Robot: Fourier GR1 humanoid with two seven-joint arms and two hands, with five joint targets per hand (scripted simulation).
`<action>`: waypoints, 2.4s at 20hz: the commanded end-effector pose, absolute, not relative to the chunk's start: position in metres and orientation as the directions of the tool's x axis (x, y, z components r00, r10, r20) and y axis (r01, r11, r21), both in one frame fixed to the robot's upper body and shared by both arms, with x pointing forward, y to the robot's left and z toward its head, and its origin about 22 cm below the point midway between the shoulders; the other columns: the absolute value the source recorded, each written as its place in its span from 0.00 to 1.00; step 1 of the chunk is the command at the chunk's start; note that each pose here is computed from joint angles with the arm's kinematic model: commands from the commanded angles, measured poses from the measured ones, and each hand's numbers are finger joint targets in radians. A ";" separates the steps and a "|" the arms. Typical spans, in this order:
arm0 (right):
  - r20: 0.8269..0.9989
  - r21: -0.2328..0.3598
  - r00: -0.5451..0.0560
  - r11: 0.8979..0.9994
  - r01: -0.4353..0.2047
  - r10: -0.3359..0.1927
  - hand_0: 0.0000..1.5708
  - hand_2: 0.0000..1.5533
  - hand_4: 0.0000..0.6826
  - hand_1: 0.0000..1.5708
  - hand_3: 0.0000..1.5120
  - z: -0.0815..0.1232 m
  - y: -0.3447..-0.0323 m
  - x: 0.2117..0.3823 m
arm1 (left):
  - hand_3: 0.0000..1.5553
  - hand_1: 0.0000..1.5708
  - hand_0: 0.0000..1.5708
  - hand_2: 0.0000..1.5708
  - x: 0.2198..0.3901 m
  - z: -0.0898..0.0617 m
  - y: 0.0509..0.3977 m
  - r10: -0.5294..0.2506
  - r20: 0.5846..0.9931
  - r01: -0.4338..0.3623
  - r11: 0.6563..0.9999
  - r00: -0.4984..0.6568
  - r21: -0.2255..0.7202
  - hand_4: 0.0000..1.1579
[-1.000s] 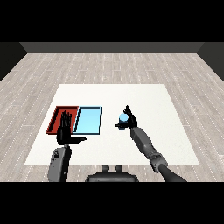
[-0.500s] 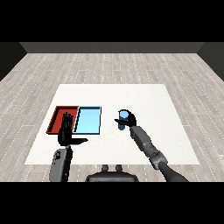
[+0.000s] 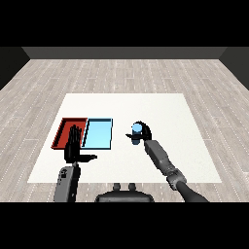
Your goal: Pick the blue can and put it in the blue box
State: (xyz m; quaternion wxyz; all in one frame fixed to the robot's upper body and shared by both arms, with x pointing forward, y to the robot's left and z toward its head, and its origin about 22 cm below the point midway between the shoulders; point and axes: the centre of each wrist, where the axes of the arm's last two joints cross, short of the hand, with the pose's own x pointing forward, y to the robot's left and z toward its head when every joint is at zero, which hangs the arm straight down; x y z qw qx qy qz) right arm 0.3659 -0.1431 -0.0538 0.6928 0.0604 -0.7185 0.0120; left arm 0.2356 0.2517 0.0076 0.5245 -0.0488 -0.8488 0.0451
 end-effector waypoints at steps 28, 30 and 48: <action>0.944 0.020 -0.317 0.976 -0.218 -0.091 0.91 0.92 0.97 0.91 0.93 0.025 -0.133 0.328 | 0.00 0.00 0.00 0.00 0.278 -0.008 0.136 0.130 0.956 0.219 0.973 -0.263 -0.072 0.00; 0.945 0.051 -0.304 0.971 -0.233 -0.122 0.91 0.93 0.98 0.91 0.93 0.040 -0.123 0.318 | 0.00 0.00 0.00 0.00 0.275 -0.013 0.128 0.115 0.961 0.221 0.973 -0.250 -0.059 0.00; 0.932 0.018 -0.337 0.948 -0.317 -0.131 0.89 0.93 1.00 0.89 0.93 0.054 -0.088 0.331 | 0.00 0.00 0.00 0.00 0.295 -0.029 0.101 0.103 0.979 0.263 0.963 -0.174 -0.054 0.00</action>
